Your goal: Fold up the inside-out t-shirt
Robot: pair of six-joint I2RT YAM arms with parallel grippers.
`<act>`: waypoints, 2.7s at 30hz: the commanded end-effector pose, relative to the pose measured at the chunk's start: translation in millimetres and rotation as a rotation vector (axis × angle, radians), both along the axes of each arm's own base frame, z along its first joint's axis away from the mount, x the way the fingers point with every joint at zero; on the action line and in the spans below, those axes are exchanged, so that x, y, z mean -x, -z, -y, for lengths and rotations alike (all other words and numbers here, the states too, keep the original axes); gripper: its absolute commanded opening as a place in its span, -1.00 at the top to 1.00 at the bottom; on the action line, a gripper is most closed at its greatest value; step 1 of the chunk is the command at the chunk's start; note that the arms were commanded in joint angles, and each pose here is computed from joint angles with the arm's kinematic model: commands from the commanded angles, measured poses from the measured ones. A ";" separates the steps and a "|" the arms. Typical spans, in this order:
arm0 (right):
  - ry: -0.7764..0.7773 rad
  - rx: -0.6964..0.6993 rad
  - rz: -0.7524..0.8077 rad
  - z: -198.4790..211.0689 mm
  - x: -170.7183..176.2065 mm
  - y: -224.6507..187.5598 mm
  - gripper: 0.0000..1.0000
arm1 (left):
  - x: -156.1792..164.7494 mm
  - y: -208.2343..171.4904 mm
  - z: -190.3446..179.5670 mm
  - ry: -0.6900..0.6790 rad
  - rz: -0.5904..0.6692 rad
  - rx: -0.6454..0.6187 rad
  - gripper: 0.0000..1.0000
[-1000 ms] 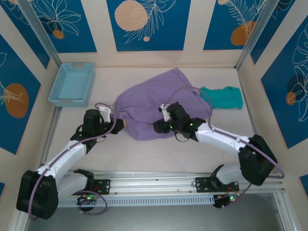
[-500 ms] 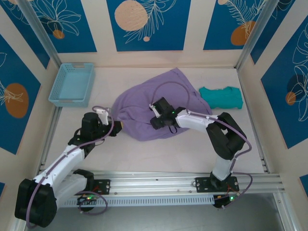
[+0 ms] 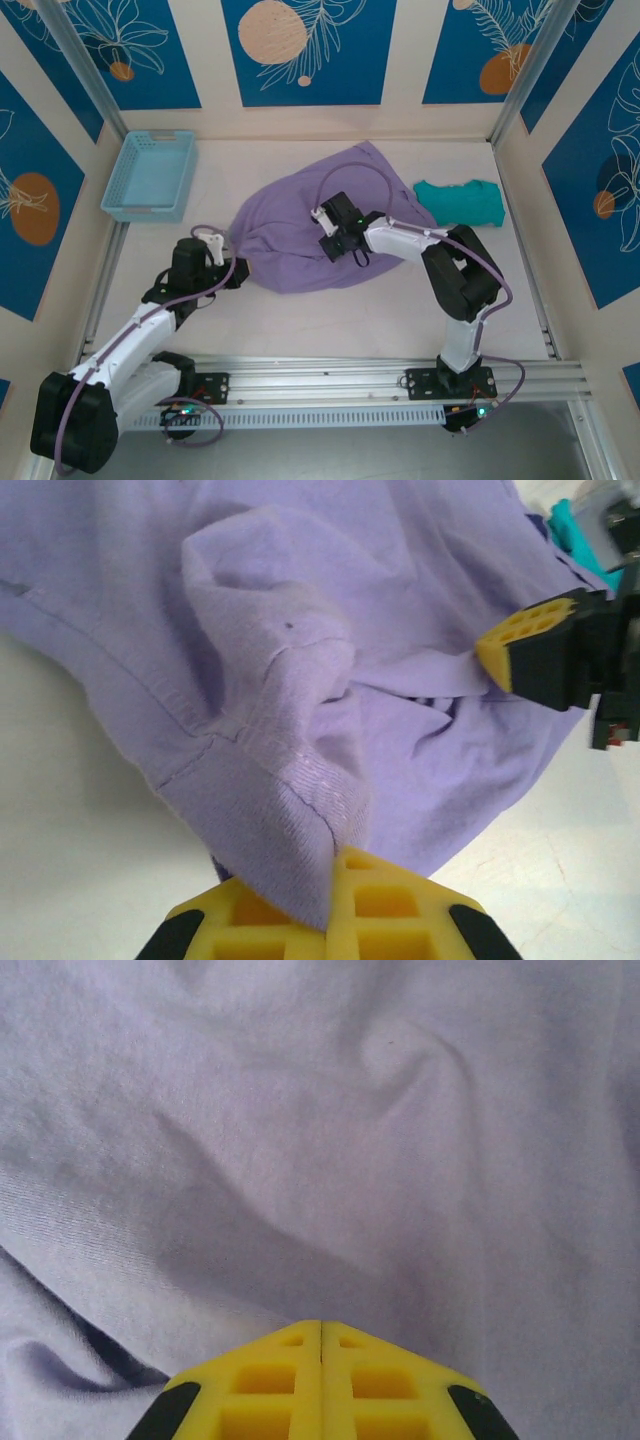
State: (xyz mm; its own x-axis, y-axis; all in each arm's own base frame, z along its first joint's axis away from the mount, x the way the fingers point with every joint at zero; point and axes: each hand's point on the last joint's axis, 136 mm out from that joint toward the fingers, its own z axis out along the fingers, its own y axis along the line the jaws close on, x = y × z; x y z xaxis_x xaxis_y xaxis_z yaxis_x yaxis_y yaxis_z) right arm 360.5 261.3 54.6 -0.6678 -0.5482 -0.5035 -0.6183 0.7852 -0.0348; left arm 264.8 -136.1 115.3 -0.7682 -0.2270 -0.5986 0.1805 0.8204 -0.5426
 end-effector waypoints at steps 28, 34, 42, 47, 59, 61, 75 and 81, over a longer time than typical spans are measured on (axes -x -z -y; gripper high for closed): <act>-0.212 -0.069 -0.087 -42.1 4.7 -4.2 0.68 | -10.7 -28.3 -25.3 -0.108 0.114 -0.147 -0.43; -0.207 -0.185 -0.056 -39.4 12.3 -47.8 0.90 | -23.8 -51.2 -1.2 -0.002 0.208 -0.102 -0.42; -0.189 -0.362 -0.052 -26.0 20.0 -92.0 0.89 | -54.4 -85.1 46.4 0.209 0.428 -0.107 -0.48; -0.167 -0.415 -0.052 -18.5 18.1 -101.4 0.91 | -69.0 -69.9 74.7 0.397 0.448 -0.194 -0.50; -0.140 -0.437 -0.052 -12.6 15.4 -104.6 0.92 | -77.7 -6.0 117.5 0.633 0.319 -0.298 -0.51; -0.135 -0.437 -0.050 -11.8 14.5 -104.6 0.92 | -78.4 1.7 119.9 0.646 0.302 -0.295 -0.49; 0.312 -0.074 0.145 68.4 -27.3 -96.0 0.79 | -88.7 -33.7 136.6 0.482 0.146 -0.034 1.00; -0.036 -0.402 0.258 -3.5 33.1 -125.0 0.11 | -72.7 -57.4 129.1 0.428 0.101 0.035 1.00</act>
State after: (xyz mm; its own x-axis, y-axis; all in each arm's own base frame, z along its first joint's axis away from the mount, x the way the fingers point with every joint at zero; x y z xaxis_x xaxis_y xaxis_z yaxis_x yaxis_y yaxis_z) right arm 342.5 233.7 148.2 -0.6107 -0.3462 -0.7122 -0.5449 0.8363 0.0607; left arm 349.3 -267.3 159.7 -0.6822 0.1335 -0.7188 0.6035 0.6580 -0.4505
